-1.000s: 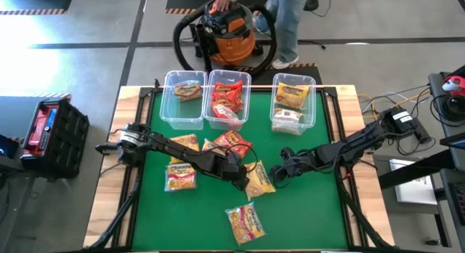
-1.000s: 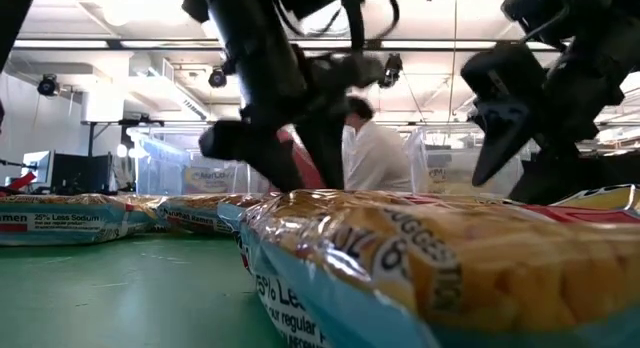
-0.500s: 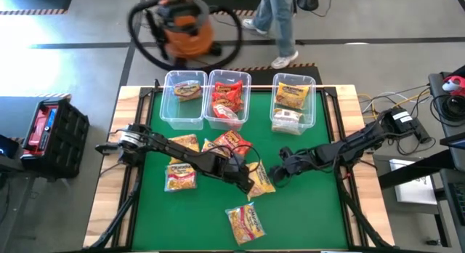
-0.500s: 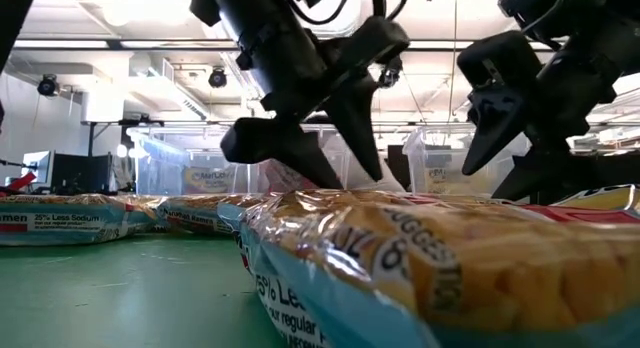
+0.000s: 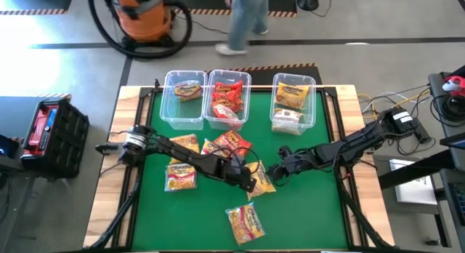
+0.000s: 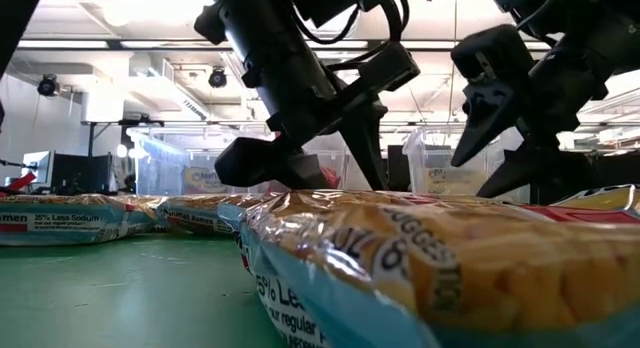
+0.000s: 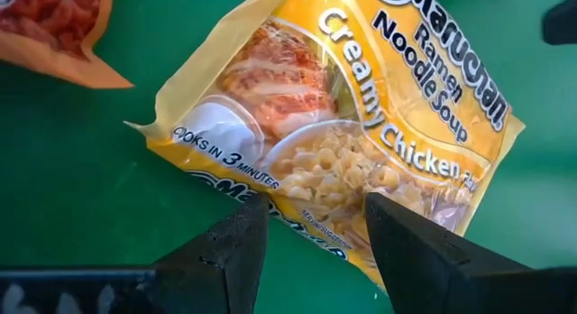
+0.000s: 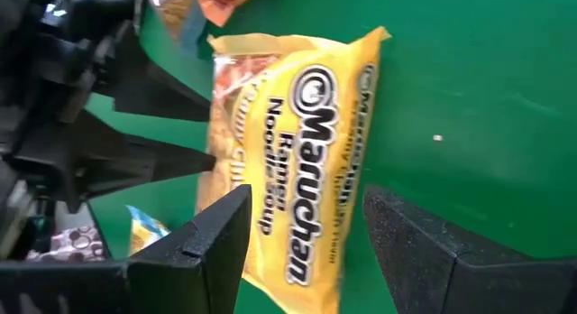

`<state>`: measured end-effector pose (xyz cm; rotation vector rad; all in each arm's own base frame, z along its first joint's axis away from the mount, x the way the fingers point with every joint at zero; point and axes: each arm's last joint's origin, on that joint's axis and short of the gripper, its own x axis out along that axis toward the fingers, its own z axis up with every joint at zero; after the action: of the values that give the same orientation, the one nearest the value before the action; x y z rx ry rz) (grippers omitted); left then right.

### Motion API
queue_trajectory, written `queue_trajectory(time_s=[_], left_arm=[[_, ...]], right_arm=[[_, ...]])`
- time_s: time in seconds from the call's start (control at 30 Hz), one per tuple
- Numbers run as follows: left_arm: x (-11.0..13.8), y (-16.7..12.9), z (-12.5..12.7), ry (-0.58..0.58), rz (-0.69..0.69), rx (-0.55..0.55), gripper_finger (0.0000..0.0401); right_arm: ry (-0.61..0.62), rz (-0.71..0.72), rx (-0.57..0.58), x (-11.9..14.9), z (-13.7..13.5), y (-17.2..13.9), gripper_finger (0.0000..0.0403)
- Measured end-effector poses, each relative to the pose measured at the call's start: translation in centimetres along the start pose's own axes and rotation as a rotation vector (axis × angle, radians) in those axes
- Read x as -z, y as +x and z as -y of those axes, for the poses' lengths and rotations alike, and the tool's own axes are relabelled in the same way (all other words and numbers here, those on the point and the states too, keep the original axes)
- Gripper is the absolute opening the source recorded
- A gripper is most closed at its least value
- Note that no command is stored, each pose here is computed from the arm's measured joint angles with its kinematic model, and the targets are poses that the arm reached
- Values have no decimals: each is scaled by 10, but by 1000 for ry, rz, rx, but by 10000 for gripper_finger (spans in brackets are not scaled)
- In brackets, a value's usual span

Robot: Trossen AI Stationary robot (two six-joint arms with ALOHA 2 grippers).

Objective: Sort Maruchan noodles
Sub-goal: Put the bottom yellow noodle pack into the top right transparent bin

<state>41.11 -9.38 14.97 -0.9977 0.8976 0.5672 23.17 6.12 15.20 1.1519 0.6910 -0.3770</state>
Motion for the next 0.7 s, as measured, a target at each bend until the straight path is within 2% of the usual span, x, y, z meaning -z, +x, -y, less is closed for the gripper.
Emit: queue_trajectory(time_s=[0.2,0.43,0.7], left_arm=[[1,4,-2,-14,0,-12,170],[11,3,-7,-11,-53,-75,170],[18,4,-9,-22,-64,-107,169]], right_arm=[[-2,-12,-43,0,-4,0,203],[23,-62,-44,1,-4,0,203],[17,-7,-27,-2,-2,0,203]])
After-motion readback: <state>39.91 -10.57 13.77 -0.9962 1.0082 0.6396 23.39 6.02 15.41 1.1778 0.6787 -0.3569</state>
